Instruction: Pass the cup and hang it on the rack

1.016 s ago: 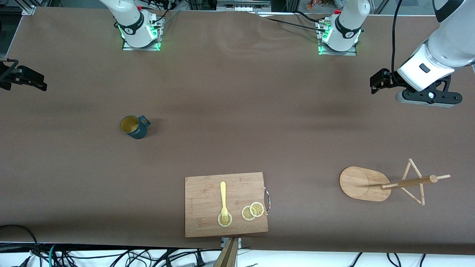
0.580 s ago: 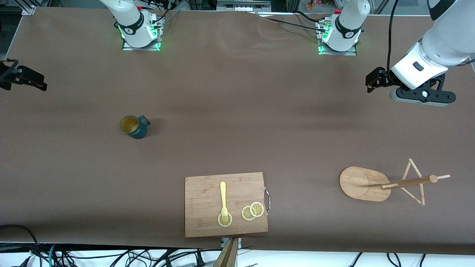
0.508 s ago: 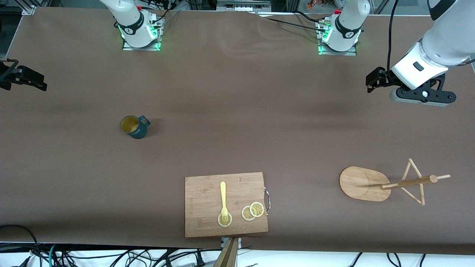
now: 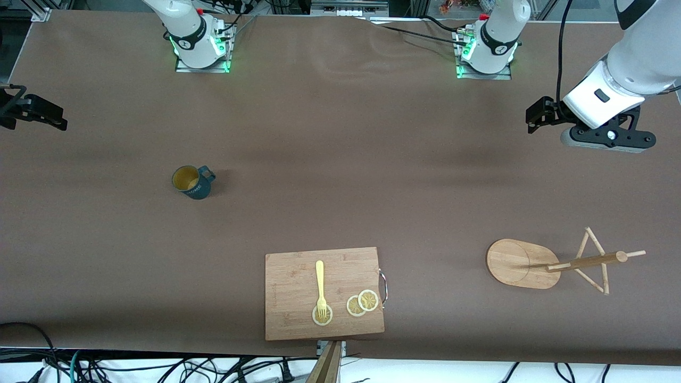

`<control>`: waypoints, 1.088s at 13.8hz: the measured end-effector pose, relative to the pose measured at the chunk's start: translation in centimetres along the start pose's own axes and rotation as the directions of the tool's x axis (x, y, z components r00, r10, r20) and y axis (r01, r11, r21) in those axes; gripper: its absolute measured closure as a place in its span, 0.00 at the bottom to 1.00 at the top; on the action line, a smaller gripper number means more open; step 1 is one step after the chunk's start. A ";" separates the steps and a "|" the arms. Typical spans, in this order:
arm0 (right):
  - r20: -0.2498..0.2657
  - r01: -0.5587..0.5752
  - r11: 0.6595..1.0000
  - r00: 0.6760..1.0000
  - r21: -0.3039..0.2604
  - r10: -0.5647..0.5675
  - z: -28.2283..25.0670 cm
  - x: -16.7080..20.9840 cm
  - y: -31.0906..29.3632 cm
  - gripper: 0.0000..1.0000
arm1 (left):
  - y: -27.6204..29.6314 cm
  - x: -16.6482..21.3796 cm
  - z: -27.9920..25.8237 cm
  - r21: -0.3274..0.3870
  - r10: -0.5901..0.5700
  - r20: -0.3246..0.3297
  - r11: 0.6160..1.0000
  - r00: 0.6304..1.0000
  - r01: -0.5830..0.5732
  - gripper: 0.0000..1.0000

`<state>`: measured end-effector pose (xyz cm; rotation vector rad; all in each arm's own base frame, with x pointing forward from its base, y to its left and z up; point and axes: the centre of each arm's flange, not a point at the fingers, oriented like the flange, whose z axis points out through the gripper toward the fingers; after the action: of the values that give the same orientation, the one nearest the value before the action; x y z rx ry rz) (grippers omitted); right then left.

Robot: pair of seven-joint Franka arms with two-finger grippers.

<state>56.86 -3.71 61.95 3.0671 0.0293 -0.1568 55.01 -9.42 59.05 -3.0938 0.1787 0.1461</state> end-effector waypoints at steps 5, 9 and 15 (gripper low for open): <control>0.000 -0.002 1.000 1.000 0.000 0.002 0.0 0.0 0.1 0.00 | 0.2 0.0 0.0 0.000 0.002 0.001 1.000 1.000 -0.002 0.00; 0.000 -0.004 1.000 1.000 0.000 0.004 0.0 0.0 0.2 0.00 | -0.5 0.0 0.0 -0.001 -0.011 0.003 1.000 1.000 0.011 0.00; 0.001 -0.006 1.000 1.000 0.001 0.006 0.1 0.0 0.3 0.00 | -0.5 0.0 0.0 -0.001 -0.012 0.004 1.000 1.000 0.012 0.00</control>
<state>56.87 -4.03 61.89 3.0675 0.0193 -0.1587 55.06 -8.88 59.02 -3.0943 0.1607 0.1516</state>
